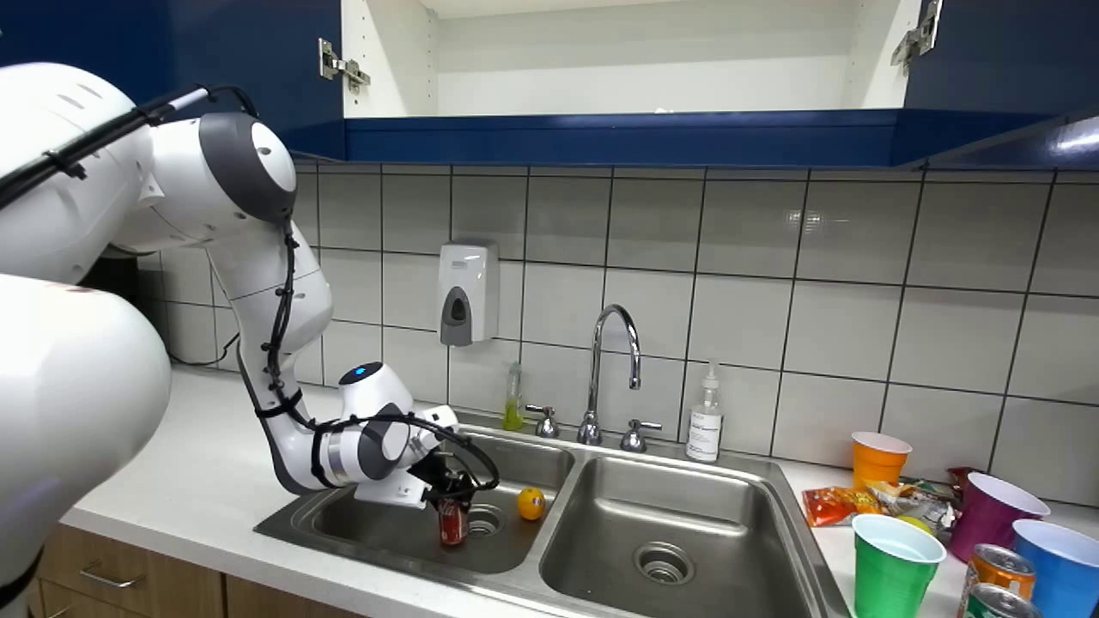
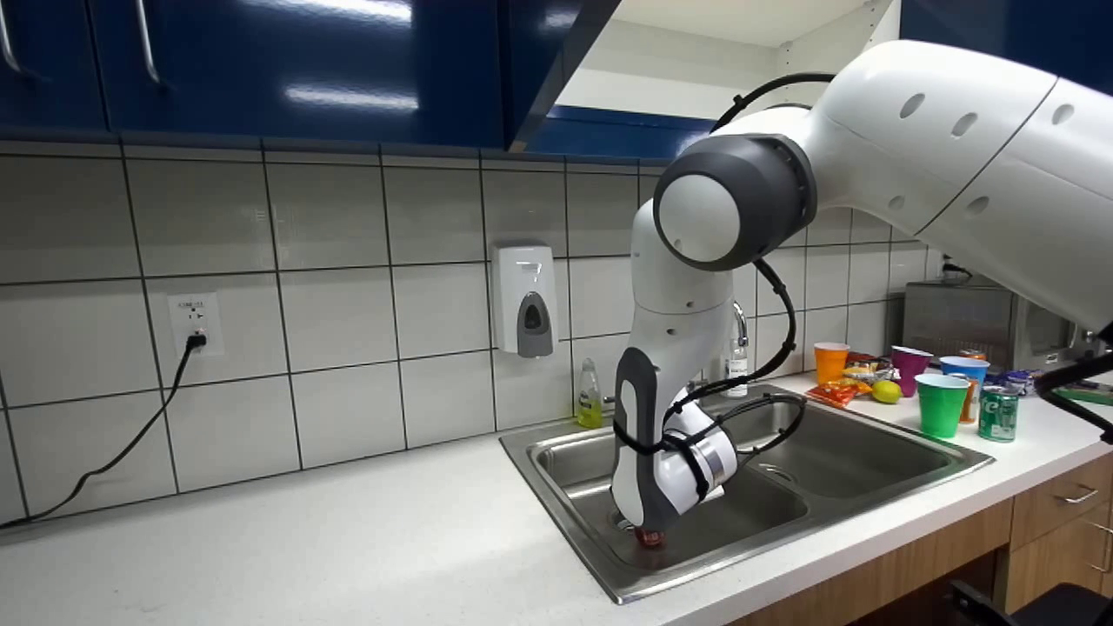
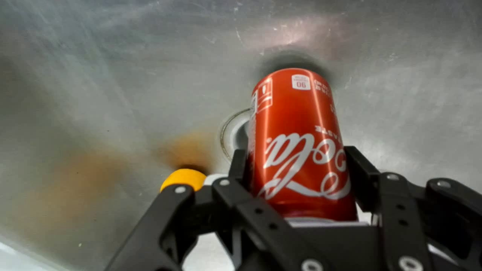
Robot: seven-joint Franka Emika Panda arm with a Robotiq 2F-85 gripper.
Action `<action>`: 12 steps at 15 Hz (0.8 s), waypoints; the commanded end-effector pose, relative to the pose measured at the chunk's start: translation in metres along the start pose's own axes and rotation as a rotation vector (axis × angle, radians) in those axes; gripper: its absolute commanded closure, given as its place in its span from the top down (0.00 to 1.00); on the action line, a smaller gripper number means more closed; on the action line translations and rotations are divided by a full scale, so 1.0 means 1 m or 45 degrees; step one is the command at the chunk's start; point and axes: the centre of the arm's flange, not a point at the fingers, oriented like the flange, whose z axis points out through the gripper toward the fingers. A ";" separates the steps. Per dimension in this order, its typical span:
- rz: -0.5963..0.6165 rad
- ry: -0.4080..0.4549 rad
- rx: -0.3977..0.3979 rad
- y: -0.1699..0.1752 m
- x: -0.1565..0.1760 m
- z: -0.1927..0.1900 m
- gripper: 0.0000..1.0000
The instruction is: Remove the red can from the sink and put it in the cabinet
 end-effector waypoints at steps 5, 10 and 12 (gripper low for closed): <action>-0.042 0.014 0.027 0.008 0.026 -0.033 0.40; -0.064 0.010 0.030 0.020 0.038 -0.054 0.40; -0.072 0.003 0.033 0.024 0.043 -0.062 0.40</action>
